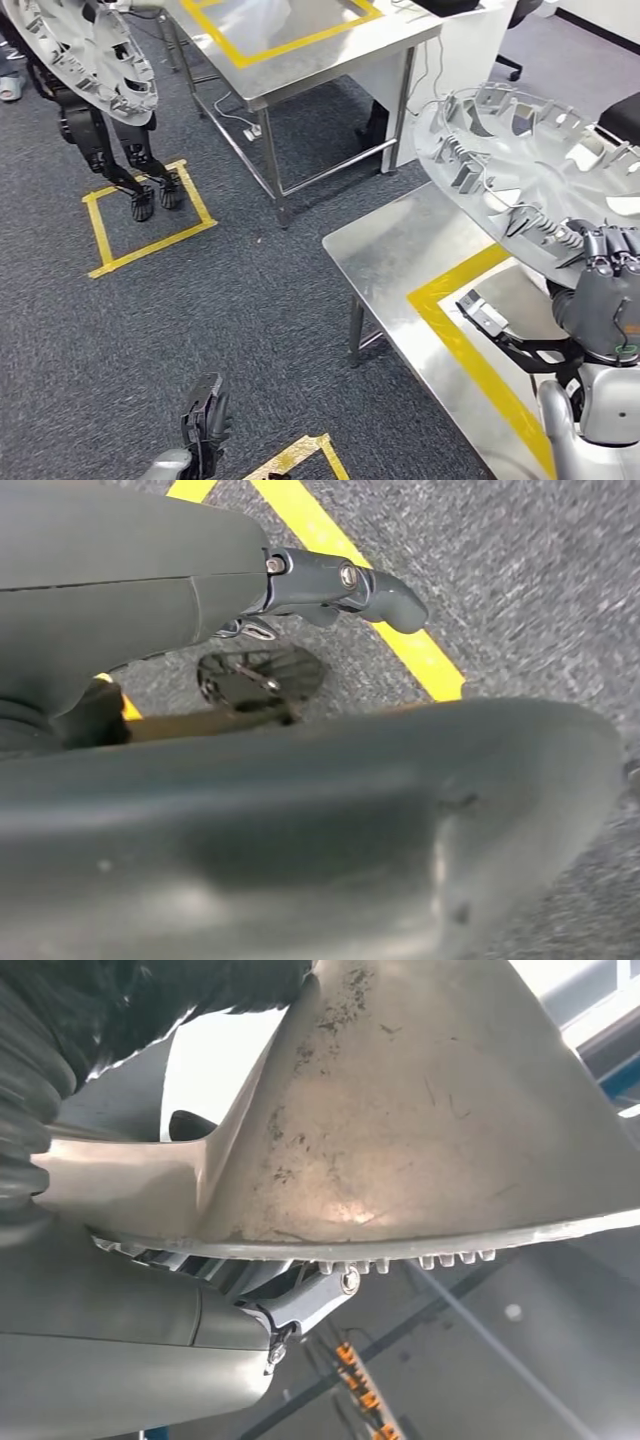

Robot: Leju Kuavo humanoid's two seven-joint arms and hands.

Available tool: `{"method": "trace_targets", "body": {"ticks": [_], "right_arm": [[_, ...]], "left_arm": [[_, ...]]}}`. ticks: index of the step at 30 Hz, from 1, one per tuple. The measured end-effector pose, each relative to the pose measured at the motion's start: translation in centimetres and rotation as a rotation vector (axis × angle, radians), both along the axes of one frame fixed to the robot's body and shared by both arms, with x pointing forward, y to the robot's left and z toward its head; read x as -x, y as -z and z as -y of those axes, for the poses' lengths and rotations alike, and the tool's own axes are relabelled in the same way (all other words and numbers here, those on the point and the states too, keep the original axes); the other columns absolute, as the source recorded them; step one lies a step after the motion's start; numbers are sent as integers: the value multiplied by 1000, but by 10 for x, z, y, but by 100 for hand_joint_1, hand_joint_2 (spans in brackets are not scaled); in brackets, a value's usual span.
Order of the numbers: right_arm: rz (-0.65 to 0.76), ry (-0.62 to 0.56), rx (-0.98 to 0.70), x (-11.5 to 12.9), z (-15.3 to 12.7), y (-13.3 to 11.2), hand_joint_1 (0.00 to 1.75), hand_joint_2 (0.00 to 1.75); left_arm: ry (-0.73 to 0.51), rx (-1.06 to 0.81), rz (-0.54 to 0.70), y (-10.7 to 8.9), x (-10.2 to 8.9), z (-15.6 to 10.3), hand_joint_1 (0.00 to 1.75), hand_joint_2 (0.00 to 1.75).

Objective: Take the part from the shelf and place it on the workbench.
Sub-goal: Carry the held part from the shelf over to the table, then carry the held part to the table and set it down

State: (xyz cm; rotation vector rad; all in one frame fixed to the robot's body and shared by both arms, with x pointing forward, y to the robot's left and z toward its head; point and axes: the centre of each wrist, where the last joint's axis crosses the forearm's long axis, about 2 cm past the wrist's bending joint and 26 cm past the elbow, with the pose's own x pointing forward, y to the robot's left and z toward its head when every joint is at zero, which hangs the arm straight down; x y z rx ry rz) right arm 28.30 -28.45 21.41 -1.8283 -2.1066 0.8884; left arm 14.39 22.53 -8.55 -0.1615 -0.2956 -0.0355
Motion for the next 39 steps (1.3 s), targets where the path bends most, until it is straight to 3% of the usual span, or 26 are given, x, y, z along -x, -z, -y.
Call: {"method": "trace_targets", "body": {"ticks": [7,15,30,39], "right_arm": [[4,-4,-23,-7,-7,-3,175,175],[7,-3,-22,-12,-8,-5,175,175],[0,-11,-5,-15,-8,-4,175,175],[-9,-18,-3,-16,-10,-2,175,175]], "left_arm": [[71,-79,-135,3,1,-24,0,0],[124,-148,-191,8,12,-45,0,0],[231,-182,-254,13,31,-48,0,0],[255,-198,-255,13,29,-50,0,0]]}}
